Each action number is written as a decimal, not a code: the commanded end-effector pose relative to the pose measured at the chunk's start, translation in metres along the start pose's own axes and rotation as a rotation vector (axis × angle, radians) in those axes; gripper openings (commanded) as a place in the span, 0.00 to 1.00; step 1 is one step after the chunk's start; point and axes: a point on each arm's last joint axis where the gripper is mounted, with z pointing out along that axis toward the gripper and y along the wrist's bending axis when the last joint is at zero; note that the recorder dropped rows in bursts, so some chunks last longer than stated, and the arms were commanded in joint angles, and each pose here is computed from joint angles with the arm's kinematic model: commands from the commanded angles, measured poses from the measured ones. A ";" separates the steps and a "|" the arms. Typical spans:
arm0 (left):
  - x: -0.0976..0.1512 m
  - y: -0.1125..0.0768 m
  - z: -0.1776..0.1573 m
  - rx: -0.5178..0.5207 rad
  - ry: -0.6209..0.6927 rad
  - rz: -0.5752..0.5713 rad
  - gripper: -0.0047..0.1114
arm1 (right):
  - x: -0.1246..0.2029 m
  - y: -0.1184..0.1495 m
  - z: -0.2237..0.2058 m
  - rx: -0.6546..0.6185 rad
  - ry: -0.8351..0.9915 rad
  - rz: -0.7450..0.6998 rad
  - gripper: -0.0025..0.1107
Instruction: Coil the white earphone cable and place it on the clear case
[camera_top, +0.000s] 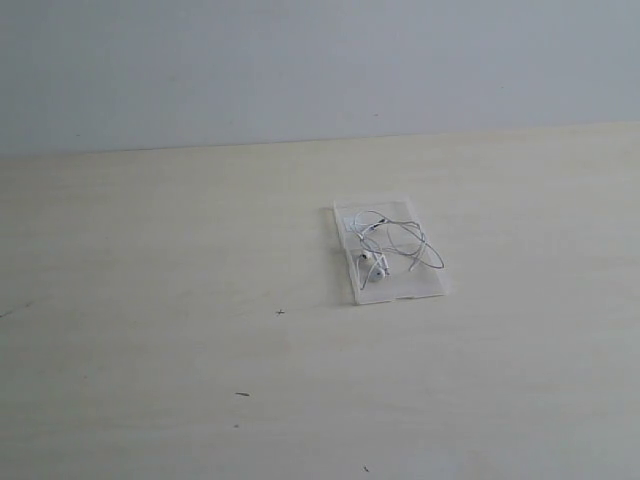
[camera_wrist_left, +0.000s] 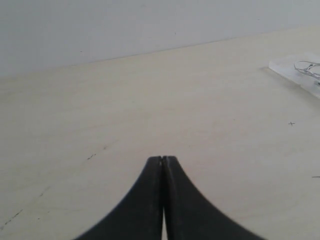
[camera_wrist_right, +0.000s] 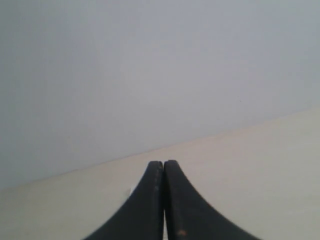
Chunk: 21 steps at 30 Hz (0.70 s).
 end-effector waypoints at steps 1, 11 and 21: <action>0.000 0.000 0.000 0.000 -0.008 -0.014 0.04 | 0.005 -0.003 0.000 0.021 0.019 -0.021 0.02; 0.000 0.000 0.000 0.000 -0.008 -0.014 0.04 | 0.024 -0.009 -0.003 0.074 0.233 -0.107 0.02; 0.000 0.000 0.000 0.000 -0.008 -0.014 0.04 | 0.024 -0.008 -0.003 0.074 0.233 -0.101 0.02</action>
